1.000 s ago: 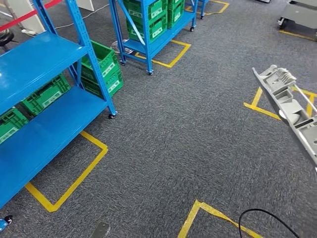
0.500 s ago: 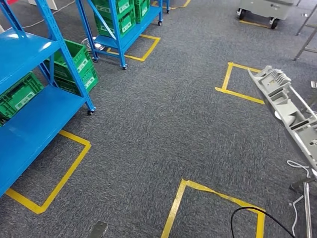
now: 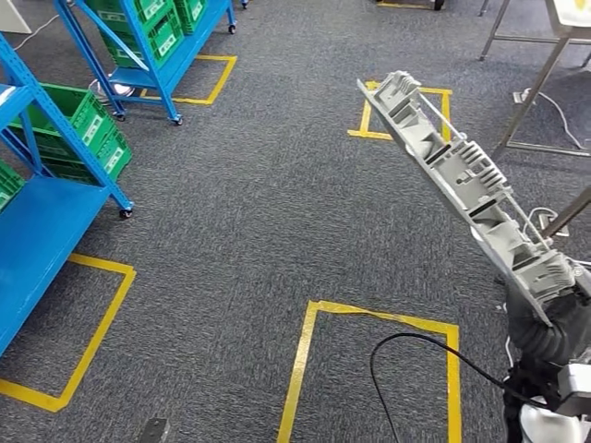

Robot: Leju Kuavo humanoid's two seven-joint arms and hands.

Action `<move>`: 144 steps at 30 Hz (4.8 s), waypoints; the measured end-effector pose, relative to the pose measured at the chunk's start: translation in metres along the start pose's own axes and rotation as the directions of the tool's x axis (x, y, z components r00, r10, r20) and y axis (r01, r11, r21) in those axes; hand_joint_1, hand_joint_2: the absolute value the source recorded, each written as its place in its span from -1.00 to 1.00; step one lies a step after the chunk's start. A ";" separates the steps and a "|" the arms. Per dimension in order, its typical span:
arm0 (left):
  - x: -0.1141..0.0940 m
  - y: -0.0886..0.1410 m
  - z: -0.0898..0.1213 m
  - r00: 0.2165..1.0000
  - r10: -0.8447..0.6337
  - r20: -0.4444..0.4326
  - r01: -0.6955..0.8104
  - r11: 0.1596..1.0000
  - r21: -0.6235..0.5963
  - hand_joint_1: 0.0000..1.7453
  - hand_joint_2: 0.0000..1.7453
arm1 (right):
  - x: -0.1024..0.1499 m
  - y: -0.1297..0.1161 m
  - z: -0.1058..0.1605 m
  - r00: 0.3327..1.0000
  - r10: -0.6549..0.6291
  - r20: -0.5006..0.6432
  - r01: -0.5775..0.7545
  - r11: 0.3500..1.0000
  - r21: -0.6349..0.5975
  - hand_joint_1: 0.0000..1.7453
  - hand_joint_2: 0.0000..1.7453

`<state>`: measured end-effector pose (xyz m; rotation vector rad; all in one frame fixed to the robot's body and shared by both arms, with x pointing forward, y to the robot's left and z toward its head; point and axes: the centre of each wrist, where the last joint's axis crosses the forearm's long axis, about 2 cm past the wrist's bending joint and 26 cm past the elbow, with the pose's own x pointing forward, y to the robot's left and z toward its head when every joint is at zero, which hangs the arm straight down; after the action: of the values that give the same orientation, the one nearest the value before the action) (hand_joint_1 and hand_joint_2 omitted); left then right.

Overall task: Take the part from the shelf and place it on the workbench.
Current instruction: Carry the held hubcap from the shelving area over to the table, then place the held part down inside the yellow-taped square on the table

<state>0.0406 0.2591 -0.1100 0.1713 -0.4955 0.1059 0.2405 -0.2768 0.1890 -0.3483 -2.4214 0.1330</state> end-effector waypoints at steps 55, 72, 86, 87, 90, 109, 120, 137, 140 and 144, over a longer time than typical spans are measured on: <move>-0.004 -0.025 0.008 0.964 -0.234 0.125 0.250 0.959 -0.135 -1.00 1.00 | 0.054 -0.112 0.092 0.969 0.212 -0.124 -0.218 0.976 -0.030 1.00 1.00; -0.007 -0.004 0.004 0.996 -0.075 0.042 0.078 0.994 -0.074 -1.00 1.00 | 0.006 -0.039 0.020 0.988 0.140 -0.061 -0.143 0.988 -0.053 1.00 1.00; -0.018 -0.011 0.011 0.990 -0.140 0.031 0.141 0.988 -0.070 -1.00 1.00 | 0.010 -0.062 0.071 0.973 0.177 -0.146 -0.170 0.984 0.058 1.00 1.00; -0.019 -0.012 0.012 0.989 -0.142 0.031 0.144 0.987 -0.074 -1.00 1.00 | 0.012 -0.068 0.075 0.970 0.190 -0.151 -0.182 0.981 0.066 1.00 1.00; -0.018 -0.016 0.012 0.985 -0.162 0.056 0.166 0.982 -0.090 -1.00 1.00 | 0.020 -0.081 0.083 0.953 0.244 -0.180 -0.235 0.969 0.071 1.00 1.00; -0.020 -0.008 0.011 1.000 -0.015 0.001 0.015 1.000 -0.008 -1.00 1.00 | -0.022 -0.023 0.048 0.863 0.302 -0.406 -0.291 0.953 0.090 1.00 1.00; -0.024 -0.006 0.013 0.999 -0.032 0.021 0.032 0.999 -0.009 -1.00 1.00 | -0.027 -0.035 0.060 0.858 0.300 -0.418 -0.257 0.954 0.158 1.00 1.00; -0.027 -0.017 0.017 0.998 -0.057 0.029 0.058 0.998 -0.030 -1.00 1.00 | -0.032 -0.068 0.071 0.813 0.332 -0.478 -0.315 0.942 0.117 1.00 1.00; -0.012 -0.016 0.010 1.000 0.018 0.001 -0.018 1.000 -0.011 -1.00 1.00 | -0.035 -0.063 0.064 0.811 0.342 -0.474 -0.295 0.940 0.174 1.00 1.00; 0.082 -0.008 -0.026 0.985 0.174 0.003 -0.174 0.985 0.015 -1.00 1.00 | -0.052 -0.021 0.016 0.818 0.341 -0.463 -0.249 0.936 0.249 1.00 1.00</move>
<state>0.1252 0.2610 -0.0938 0.1431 -0.5108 0.2805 0.2636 -0.3117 0.1487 -0.5987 -1.8103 0.3511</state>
